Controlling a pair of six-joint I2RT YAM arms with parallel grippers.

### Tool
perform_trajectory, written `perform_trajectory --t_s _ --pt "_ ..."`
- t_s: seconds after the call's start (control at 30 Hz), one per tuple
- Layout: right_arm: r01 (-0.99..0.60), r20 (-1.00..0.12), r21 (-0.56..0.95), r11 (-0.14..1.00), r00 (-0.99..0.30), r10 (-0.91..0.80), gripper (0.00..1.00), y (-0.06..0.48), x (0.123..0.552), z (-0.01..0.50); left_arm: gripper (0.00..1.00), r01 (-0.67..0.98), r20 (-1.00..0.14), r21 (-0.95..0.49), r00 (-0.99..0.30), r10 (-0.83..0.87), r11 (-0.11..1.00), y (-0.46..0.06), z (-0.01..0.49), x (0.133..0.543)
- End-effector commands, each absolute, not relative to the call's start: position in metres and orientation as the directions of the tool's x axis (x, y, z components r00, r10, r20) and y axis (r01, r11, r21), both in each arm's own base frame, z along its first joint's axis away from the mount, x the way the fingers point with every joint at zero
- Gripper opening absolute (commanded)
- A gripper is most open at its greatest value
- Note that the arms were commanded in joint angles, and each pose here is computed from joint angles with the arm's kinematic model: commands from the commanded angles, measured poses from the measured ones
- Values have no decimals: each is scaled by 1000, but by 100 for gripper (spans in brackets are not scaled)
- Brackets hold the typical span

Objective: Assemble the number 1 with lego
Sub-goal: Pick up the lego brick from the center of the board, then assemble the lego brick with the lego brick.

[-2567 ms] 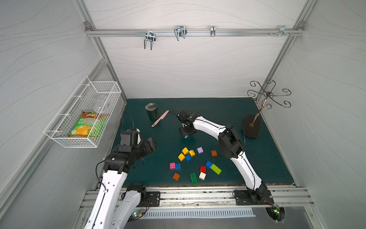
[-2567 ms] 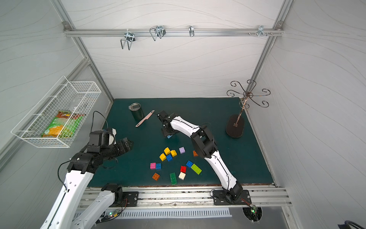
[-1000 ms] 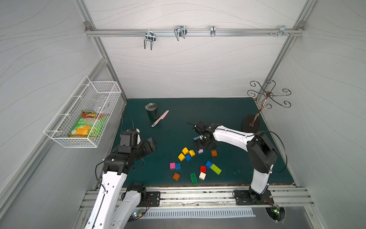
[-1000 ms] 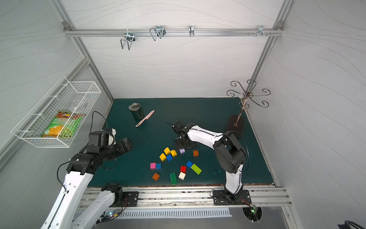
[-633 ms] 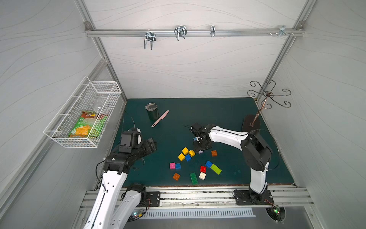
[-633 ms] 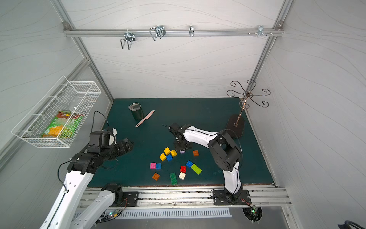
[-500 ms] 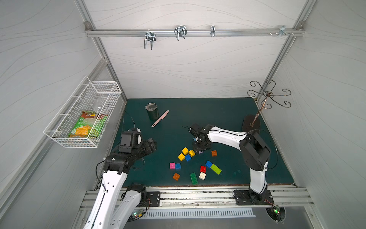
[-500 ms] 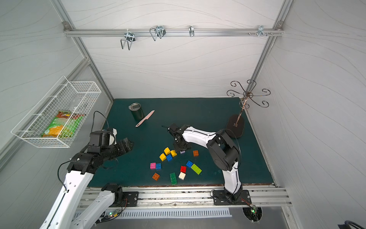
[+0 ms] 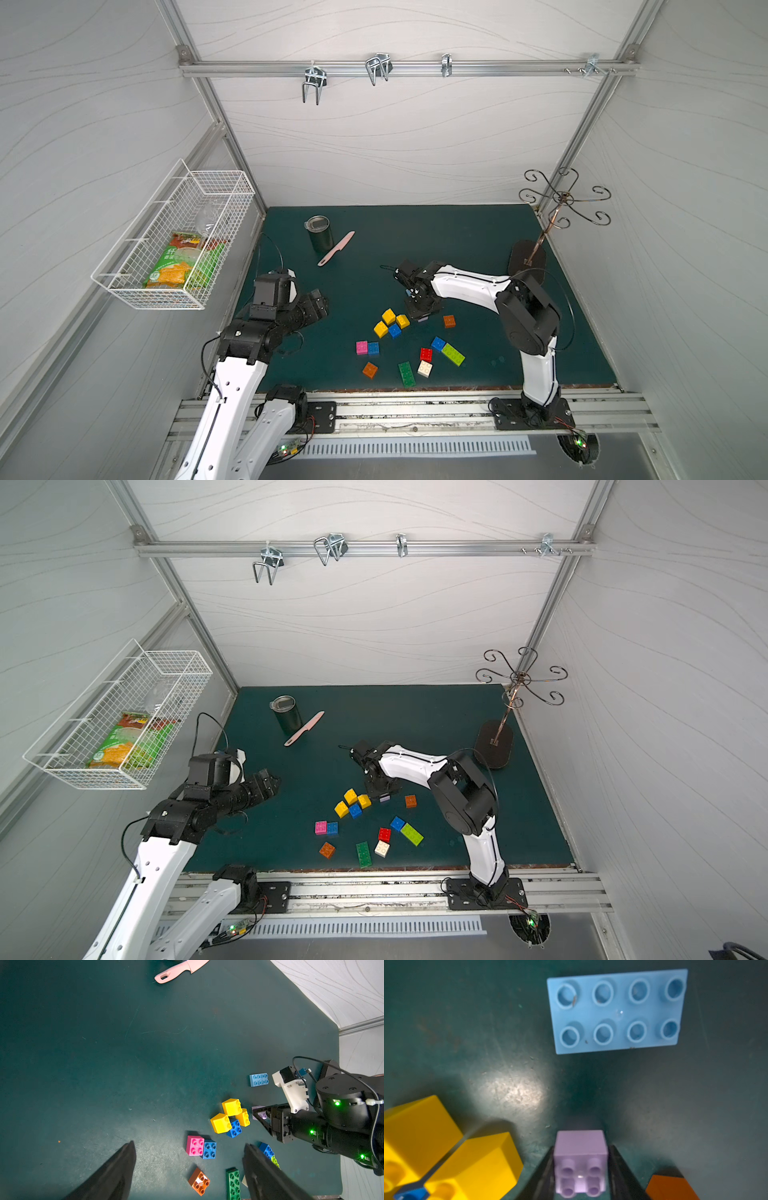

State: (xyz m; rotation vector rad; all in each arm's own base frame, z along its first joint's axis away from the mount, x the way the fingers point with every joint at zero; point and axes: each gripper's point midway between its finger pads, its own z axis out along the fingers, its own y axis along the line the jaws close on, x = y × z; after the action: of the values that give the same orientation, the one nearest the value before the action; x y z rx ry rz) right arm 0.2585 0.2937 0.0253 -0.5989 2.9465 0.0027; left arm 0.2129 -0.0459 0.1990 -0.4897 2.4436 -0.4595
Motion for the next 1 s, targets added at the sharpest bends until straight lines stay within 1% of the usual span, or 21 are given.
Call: perform_trajectory --t_s 0.0,0.1,0.27,0.57,0.97 --pt "-384 -114 -53 922 -915 -388 26 291 256 25 86 -213 -521 -445 -729 -445 870 -47 209 220" --pt "-385 -137 -39 922 -912 -386 17 294 261 38 85 -213 -522 -445 -728 -445 870 -47 209 220" --pt "-405 -183 -11 914 -898 -400 11 301 282 66 85 -212 -520 -446 -729 -445 870 -47 209 220" --pt "-462 -190 -10 887 -870 -455 9 304 321 74 85 -206 -519 -450 -731 -443 869 -49 209 220" --pt "-495 -168 -2 869 -857 -488 8 311 335 47 84 -204 -515 -451 -735 -440 869 -50 209 221"
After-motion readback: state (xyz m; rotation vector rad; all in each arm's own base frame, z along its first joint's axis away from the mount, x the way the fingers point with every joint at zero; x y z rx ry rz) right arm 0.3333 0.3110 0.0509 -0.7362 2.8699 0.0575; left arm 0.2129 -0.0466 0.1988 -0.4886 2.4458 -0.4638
